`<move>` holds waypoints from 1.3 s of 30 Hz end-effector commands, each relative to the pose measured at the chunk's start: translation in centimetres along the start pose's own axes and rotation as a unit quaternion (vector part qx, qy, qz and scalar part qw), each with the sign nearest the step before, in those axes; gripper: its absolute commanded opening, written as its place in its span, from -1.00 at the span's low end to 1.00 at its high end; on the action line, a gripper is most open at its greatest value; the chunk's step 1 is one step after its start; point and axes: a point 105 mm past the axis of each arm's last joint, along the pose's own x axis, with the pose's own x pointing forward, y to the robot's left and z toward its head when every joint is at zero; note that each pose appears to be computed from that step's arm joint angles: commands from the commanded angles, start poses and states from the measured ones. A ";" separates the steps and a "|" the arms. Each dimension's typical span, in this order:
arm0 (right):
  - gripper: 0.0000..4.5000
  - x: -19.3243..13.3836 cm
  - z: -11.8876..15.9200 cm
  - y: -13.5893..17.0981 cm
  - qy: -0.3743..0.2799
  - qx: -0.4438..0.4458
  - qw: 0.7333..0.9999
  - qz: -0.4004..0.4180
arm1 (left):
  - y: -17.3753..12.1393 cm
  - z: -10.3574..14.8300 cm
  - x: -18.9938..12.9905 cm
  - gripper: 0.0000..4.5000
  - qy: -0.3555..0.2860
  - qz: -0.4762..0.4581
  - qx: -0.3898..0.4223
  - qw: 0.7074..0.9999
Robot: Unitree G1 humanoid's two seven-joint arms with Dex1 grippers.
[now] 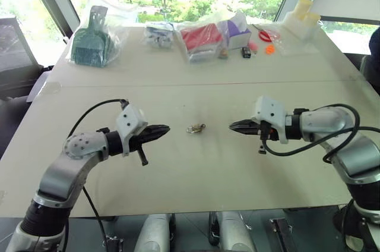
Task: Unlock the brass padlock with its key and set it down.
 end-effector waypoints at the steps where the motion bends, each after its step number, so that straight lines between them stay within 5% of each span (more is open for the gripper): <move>1: -1.00 -0.1 0.8 -0.2 -0.012 -0.014 1.000 -0.003 | -0.1 0.7 -0.5 -0.97 -0.003 0.000 0.017 1.000; 35: -1.00 0.6 0.9 0.0 -0.021 -0.016 1.000 -0.006 | 0.0 0.7 0.5 -0.97 -0.008 0.005 0.004 1.000; 39: -1.00 0.8 1.0 0.1 -0.024 -0.016 1.000 -0.008 | -0.6 0.5 2.5 -0.19 -0.025 -0.004 0.008 1.000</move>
